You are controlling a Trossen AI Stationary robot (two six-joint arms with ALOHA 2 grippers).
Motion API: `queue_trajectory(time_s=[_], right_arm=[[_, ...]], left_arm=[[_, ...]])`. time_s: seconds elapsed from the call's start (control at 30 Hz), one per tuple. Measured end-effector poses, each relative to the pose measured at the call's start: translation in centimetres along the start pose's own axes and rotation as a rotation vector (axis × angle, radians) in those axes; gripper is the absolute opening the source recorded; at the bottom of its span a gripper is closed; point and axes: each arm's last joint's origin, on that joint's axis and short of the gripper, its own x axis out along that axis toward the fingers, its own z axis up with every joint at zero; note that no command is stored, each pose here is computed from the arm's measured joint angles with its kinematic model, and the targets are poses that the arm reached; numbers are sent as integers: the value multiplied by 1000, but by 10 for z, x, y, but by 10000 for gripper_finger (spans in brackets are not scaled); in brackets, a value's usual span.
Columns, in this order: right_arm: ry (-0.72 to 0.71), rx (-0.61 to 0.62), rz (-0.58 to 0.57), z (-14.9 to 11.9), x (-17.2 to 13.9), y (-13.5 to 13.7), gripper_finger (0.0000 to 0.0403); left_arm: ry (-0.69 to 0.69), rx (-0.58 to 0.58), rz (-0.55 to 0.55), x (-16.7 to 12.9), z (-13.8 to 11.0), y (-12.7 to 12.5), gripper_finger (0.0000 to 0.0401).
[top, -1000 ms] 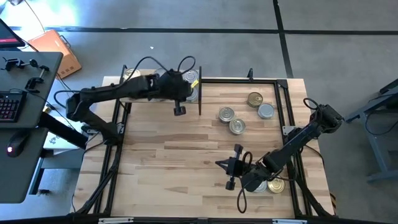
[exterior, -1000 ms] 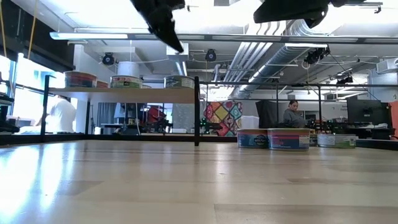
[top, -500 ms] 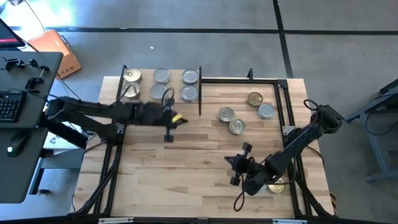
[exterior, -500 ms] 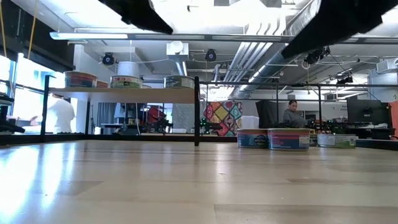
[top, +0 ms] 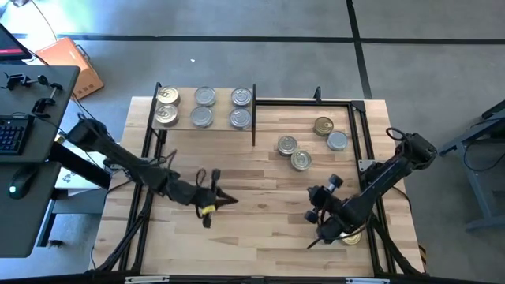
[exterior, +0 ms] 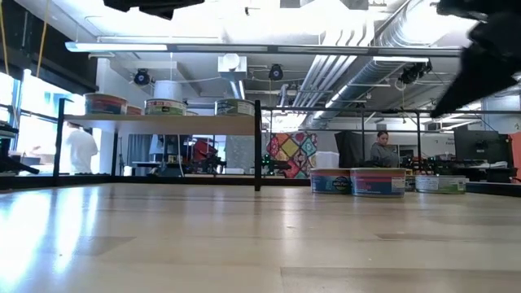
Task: Stack canned seafood by type on shelf
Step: Stack the green white tuna can on top of the other green white tuna can on the shelf
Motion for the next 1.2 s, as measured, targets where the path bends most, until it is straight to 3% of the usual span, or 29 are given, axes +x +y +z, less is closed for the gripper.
queue_trajectory(time_s=[0.17,0.33,0.47,0.53,0.93,1.2], right_arm=[[209,25,121,-9,-10,4,68],[379,46,364,-15,-27,20,148],[402,-61,659,-24,-48,43,185],[371,-90,714,-31,-56,49,187],[409,-247,579,-79,-42,69,126],[376,-193,598,-64,-46,77,88]], left_arm=[[9,76,5,18,-11,-9,0],[15,92,20,30,-18,-11,0],[32,95,22,32,-22,-10,0],[29,94,22,32,-21,-10,0],[31,96,21,32,-21,-10,0],[28,96,23,33,-21,-10,0]])
